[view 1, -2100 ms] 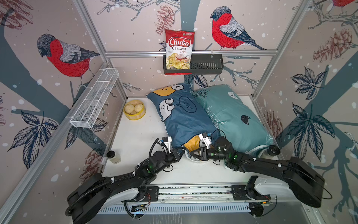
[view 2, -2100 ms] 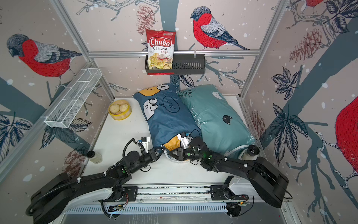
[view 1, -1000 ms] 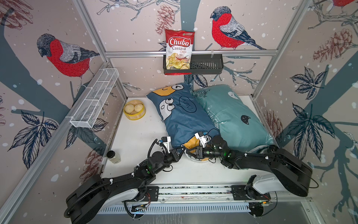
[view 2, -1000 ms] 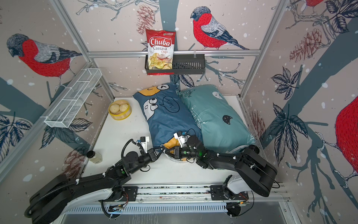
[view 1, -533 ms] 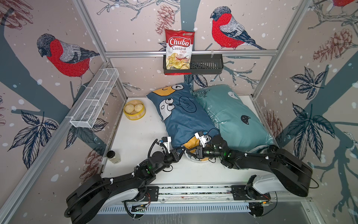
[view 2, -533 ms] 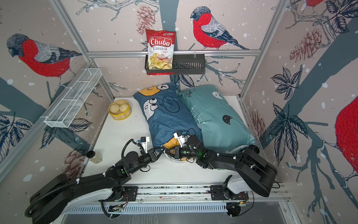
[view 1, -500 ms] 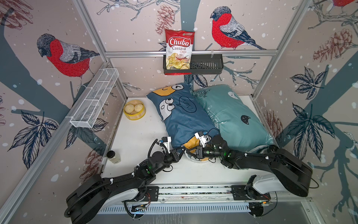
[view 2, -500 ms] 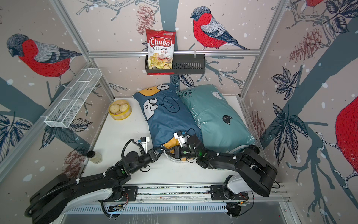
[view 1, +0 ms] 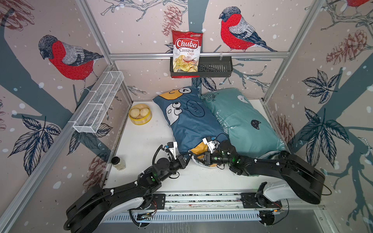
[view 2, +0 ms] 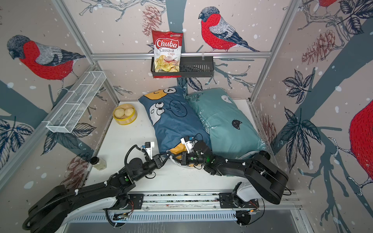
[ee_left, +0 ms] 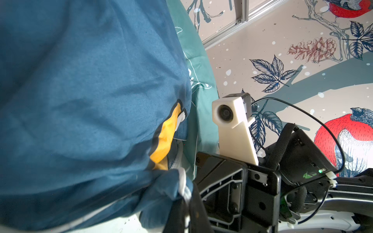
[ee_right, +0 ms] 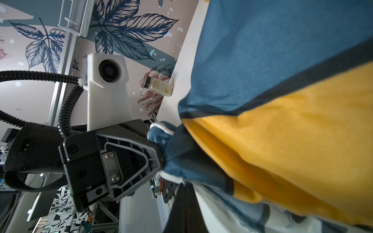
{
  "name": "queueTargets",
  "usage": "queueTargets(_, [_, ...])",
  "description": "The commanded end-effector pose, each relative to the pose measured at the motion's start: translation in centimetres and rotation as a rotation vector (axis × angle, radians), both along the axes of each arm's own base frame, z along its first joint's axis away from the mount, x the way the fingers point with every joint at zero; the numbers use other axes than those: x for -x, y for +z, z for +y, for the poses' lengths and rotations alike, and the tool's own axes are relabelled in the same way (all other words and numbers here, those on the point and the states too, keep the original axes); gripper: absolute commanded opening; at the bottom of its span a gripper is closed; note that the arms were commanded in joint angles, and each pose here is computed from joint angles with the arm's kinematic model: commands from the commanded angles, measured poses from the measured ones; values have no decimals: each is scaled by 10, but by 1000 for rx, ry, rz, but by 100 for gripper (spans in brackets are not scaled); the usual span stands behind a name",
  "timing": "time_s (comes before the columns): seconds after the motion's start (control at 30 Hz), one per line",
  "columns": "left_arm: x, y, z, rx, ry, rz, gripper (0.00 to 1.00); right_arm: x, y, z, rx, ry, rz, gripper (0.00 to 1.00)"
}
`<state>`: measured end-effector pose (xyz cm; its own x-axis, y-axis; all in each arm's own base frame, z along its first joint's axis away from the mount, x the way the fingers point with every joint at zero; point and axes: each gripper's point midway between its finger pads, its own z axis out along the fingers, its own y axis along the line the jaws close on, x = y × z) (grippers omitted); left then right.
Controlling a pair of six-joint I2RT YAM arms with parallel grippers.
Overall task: Zip up pillowcases
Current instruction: Zip the zipper on the pillowcase.
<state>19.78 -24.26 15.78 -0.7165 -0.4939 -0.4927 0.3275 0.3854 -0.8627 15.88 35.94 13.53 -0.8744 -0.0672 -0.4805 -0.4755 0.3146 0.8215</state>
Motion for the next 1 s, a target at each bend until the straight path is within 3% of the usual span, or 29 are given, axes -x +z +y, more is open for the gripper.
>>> queueTargets(0.0, [-5,7,7,2,48,-40,0,-1,-7,4,38,-7,-8,0])
queueTargets(0.33, [-13,-8,38,-90,177,-38,0,2,-17,4,104,-21,-2,0])
queueTargets(0.97, [-31,-18,72,-180,289,-19,0,-1,-37,-28,269,-123,20,0])
